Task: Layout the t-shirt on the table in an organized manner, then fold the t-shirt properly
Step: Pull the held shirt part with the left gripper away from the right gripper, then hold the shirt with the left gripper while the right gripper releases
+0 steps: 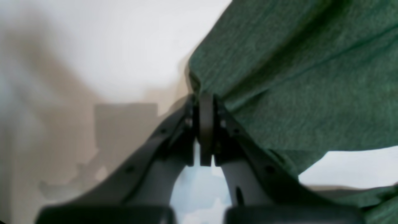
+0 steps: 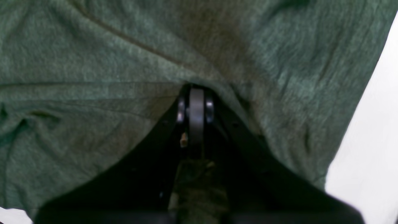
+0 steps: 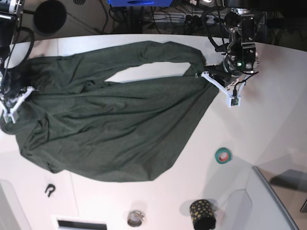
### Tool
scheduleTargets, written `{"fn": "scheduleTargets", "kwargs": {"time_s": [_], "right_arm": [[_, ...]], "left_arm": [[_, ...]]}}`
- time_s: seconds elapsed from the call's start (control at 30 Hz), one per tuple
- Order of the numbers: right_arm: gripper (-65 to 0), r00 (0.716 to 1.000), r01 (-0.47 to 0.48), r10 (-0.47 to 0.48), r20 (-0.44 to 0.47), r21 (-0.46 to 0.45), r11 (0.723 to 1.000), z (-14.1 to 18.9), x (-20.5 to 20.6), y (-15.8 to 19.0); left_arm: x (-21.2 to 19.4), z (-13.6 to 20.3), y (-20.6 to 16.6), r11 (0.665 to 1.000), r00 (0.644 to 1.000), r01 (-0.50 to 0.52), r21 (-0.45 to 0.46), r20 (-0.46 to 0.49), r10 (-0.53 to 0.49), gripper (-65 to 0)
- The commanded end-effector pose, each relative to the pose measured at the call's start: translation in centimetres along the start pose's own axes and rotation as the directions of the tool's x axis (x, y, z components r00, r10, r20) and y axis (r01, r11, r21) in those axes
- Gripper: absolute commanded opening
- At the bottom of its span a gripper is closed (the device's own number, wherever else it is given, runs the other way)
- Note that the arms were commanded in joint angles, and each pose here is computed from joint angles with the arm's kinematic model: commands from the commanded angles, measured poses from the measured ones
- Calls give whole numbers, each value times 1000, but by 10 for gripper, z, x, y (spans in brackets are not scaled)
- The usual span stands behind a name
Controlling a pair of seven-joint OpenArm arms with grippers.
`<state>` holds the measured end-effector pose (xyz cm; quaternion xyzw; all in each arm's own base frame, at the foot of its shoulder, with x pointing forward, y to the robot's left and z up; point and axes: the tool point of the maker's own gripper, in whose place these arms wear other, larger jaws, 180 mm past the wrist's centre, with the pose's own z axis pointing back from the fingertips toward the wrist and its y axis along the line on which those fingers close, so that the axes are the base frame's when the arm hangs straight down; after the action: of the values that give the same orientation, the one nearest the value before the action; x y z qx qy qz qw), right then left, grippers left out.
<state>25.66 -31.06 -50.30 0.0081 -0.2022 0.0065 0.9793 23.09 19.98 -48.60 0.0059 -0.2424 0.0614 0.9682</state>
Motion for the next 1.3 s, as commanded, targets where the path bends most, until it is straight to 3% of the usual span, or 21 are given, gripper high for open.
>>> {"fn": "scheduleTargets", "kwargs": {"time_s": [0.0, 0.3, 0.43, 0.53, 0.6, 0.7, 0.87, 0.93, 1.1, 1.27], "right_arm": [[-650, 995, -36, 36, -91, -2, 999, -4, -21, 5], [-650, 994, -56, 56, -97, 9, 998, -6, -21, 12], [-650, 995, -50, 51, -87, 7, 999, -5, -19, 10], [-650, 997, -61, 61, -54, 2, 998, -2, -9, 11], [-650, 996, -87, 87, -15, -5, 996, 4, -4, 13], [-650, 991, -124, 124, 40, -9, 992, 14, 9, 22], [-650, 989, -141, 141, 37, -8, 990, 20, 11, 29], [-650, 989, -142, 142, 34, -6, 990, 19, 10, 30], [-650, 989, -142, 142, 32, -6, 990, 19, 10, 30], [-650, 989, -144, 144, 29, -4, 990, 19, 10, 31]], "left_arm": [[7, 1, 0, 1000, 1000, -4, 1, 18, 4, -650], [-3, 5, 0, 1000, 1000, -2, -1, 6, 2, -535], [-2, 5, -5, 999, 999, -35, -35, 10, 35, -551], [4, 6, -14, 990, 995, -99, -102, 19, 101, -635], [13, 12, -15, 983, 991, -124, -139, 39, 131, -648], [20, 22, -19, 972, 986, -145, -183, 49, 157, -569], [21, 34, -11, 959, 981, -177, -221, 44, 191, -304], [18, 39, 7, 946, 964, -246, -212, 45, 261, -242], [-7, 52, 36, 891, 912, -396, -221, 20, 410, -232], [-29, 70, 24, 861, 922, -364, -355, -4, 388, -230]]}}
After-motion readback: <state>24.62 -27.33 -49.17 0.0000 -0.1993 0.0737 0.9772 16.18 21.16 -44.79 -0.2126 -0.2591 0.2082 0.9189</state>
